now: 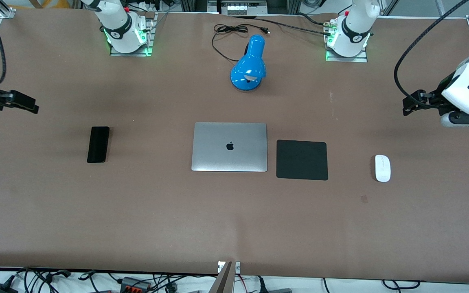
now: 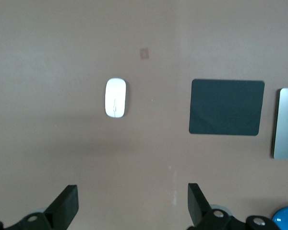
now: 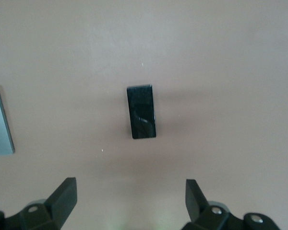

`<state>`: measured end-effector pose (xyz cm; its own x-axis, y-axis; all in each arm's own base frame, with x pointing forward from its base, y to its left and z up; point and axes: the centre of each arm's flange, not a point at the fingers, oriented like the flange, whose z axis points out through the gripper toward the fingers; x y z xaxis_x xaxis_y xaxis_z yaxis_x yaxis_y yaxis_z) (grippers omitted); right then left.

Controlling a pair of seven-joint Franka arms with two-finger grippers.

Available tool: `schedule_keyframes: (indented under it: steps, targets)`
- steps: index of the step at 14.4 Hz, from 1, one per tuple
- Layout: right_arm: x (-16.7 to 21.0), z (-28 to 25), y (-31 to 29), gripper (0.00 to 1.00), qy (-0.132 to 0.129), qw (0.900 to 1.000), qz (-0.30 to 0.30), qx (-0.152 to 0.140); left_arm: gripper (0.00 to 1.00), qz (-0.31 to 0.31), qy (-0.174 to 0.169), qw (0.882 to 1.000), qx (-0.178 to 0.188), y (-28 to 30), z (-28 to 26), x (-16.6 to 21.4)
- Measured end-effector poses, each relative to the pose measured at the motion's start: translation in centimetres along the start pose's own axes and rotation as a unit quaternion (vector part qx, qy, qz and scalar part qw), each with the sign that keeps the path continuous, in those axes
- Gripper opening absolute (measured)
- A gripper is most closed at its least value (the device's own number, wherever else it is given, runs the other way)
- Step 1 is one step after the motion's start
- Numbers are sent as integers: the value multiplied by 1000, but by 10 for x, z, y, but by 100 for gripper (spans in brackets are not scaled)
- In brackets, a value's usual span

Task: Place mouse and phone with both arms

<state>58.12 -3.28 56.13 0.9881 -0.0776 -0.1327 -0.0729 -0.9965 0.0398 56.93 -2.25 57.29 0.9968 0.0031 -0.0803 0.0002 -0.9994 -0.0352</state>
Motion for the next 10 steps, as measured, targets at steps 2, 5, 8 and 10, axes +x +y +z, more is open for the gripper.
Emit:
schedule_keyframes:
  steps: [2, 5, 8, 10]
  targets:
    - [9, 37, -2, 100, -5, 1000, -2, 0, 100, 0, -17, 1000, 0, 0, 14, 6]
    - [22, 129, -5, 100, 9, 1000, -5, 1, 100, -3, -55, 998, 1, -4, 63, 29]
    - [14, 229, -1, 100, 42, 999, -2, 3, 100, 13, -38, 999, 23, -15, 133, 74]
    - [0, 287, 1, 100, 57, 998, -11, 4, 100, 43, -29, 998, 29, -26, 187, 100]
